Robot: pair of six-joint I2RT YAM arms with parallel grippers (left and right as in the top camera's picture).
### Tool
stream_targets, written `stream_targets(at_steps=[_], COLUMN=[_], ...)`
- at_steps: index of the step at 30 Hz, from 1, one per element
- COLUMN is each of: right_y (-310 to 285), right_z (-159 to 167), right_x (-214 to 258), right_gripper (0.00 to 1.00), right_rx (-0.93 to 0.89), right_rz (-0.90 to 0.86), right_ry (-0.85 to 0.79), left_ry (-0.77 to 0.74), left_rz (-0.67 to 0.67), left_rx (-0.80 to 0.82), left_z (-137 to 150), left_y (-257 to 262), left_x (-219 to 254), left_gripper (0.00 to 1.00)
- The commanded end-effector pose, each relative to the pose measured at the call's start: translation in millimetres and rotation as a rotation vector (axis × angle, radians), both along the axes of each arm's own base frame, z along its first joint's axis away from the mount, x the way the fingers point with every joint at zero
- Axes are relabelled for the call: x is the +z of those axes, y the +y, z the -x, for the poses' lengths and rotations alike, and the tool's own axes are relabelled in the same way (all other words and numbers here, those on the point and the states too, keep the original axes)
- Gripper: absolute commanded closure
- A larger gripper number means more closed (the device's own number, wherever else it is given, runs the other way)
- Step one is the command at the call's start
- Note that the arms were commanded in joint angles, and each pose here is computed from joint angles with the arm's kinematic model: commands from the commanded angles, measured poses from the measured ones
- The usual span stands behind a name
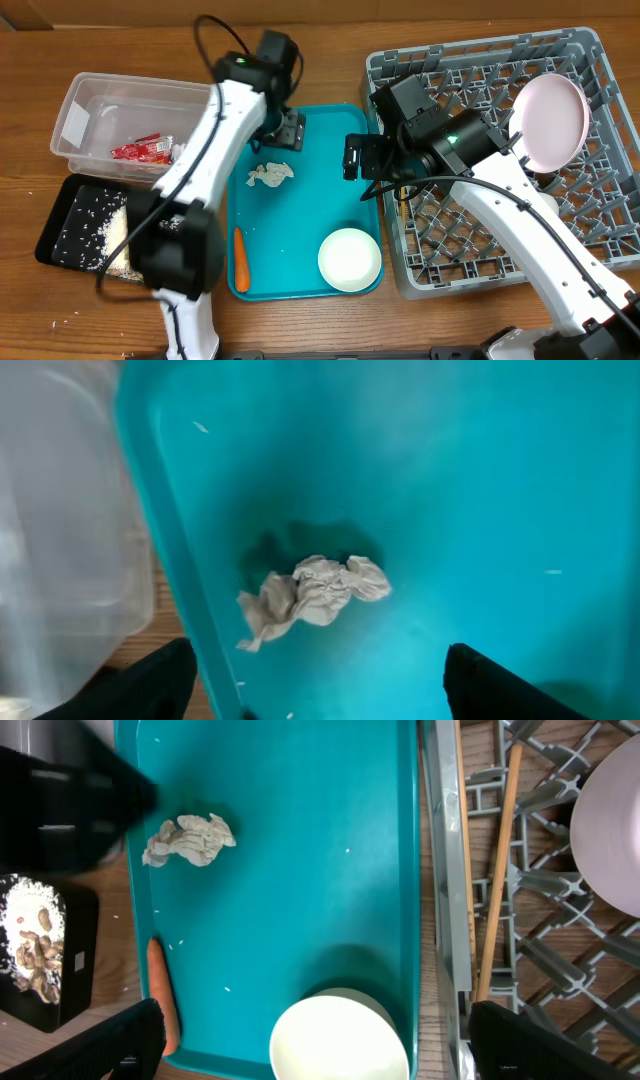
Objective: Sort waste into correct bins and load items into the dishwasher
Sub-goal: 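Carry the red wrapper with the left gripper into the clear bin, then grasp the remaining white tissue on the tray with the left gripper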
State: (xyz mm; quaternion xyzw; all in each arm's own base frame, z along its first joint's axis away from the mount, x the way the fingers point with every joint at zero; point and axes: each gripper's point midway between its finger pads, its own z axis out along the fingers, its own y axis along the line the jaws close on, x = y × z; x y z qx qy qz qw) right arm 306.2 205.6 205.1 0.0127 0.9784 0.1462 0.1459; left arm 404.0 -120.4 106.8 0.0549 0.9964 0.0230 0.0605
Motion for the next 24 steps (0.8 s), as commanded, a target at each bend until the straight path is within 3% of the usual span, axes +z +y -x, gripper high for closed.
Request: stream_targets(at_steps=[1, 8, 13, 14, 17, 24], right_y=[-2.7, -5.5, -4.9, -5.0, -5.3, -5.7], right_z=[-2.2, -3.5, -4.4, -4.4, -3.8, -3.2], right_x=[-0.1, -0.5, 0.0, 0.0, -0.3, -0.6], right_gripper=[0.0, 0.0, 0.0, 0.0, 0.0, 0.0], right_rx=[-0.015, -0.022, -0.022, -0.022, -0.022, -0.022], right_rz=[0.01, 0.025, 0.023, 0.023, 0.024, 0.026], right_ry=[-0.008, -0.015, -0.019, -0.019, -0.017, -0.014], left_ry=[0.147, 0.253, 0.267, 0.267, 0.285, 0.225], left_rz=[-0.078, -0.094, -0.1, -0.099, -0.1, -0.081], left_rx=[-0.002, -0.004, -0.005, -0.005, -0.004, 0.005], left_z=[13.3, 24.4, 26.3, 26.2, 30.9, 27.7], left_y=[7.8, 6.8, 7.6, 7.5, 8.1, 9.1], left_x=[-54.0, -90.2, -93.9, -93.7, -90.4, -35.8], left_gripper=[0.22, 0.27, 0.44, 0.52, 0.95, 0.96])
